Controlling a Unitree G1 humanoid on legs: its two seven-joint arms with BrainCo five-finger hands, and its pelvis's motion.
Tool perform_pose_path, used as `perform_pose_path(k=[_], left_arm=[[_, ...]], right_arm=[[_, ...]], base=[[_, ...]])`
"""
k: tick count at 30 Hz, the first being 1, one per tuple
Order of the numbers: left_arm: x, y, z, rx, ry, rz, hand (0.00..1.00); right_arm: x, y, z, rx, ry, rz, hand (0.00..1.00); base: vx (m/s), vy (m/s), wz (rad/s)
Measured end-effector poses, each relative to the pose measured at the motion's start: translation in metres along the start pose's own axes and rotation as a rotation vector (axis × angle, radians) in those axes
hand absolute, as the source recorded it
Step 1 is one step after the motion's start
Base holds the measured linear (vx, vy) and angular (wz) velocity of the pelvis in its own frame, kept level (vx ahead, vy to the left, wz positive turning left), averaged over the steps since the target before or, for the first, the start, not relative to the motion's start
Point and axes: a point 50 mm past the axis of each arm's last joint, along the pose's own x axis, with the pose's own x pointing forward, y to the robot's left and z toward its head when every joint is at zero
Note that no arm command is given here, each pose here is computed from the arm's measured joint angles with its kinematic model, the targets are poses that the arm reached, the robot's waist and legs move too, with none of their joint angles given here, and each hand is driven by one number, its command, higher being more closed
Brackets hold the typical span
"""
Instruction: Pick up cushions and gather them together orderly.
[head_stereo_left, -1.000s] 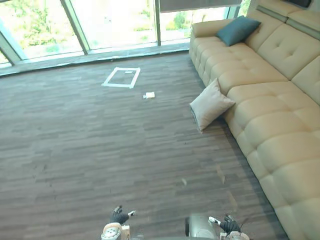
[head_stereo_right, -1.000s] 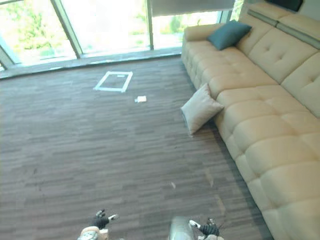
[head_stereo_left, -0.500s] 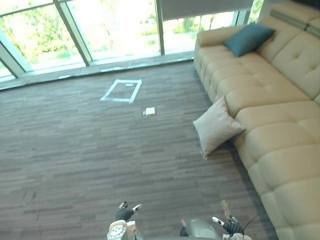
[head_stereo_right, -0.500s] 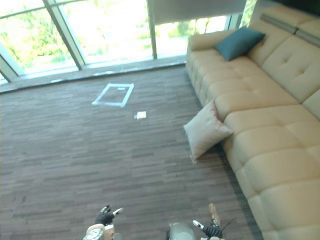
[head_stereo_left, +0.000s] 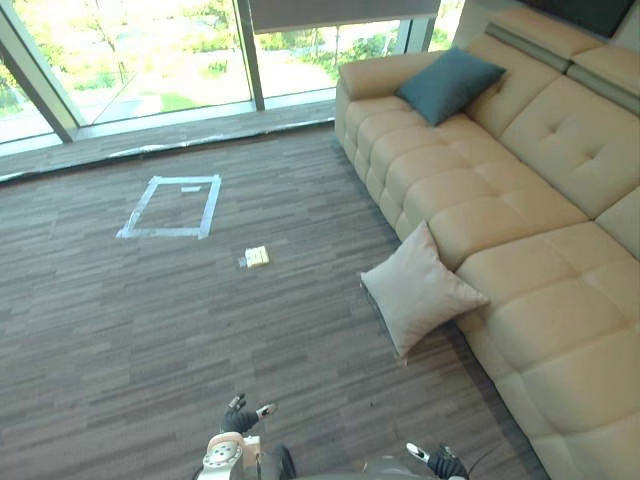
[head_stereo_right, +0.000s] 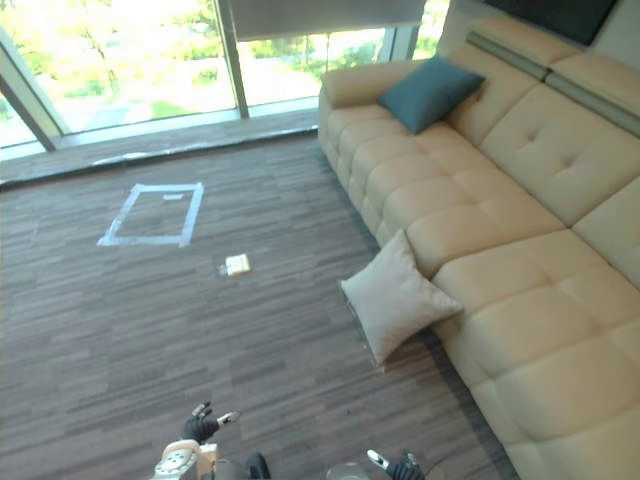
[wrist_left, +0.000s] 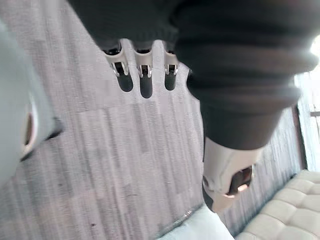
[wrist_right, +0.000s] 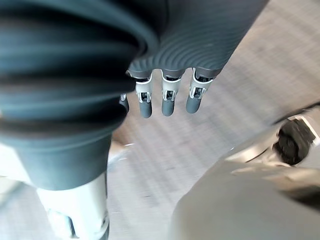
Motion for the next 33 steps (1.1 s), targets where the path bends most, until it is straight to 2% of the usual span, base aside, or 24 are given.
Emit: perform_pose_path(k=[7, 12, 19, 27, 33], left_arm=[[0.000, 0.000, -0.006, 0.031, 0.026, -0.007, 0.00], [-0.001, -0.022, -0.001, -0.009, 0.016, -0.059, 0.00], [-0.003, -0.019, 0.008, -0.060, -0.046, -0.043, 0.00], [-0.002, -0.020, 0.011, -0.075, -0.048, -0.042, 0.00], [0.000, -0.005, 0.001, -0.068, -0.003, 0.001, 0.00]], right_arm=[[0.000, -0.004, -0.002, -0.015, 0.008, -0.008, 0.00], [0.001, -0.014, -0.001, -0.023, 0.016, -0.033, 0.00], [0.001, -0.004, 0.016, -0.039, -0.063, -0.003, 0.00], [0.001, -0.003, 0.012, -0.048, -0.044, -0.003, 0.00], [-0.002, 0.028, 0.008, -0.018, -0.026, 0.075, 0.00]], base=[[0.40, -0.035, -0.11], [0.46, -0.200, 0.07], [0.26, -0.052, -0.71], [0.38, 0.322, -1.09], [0.31, 0.316, -0.99]])
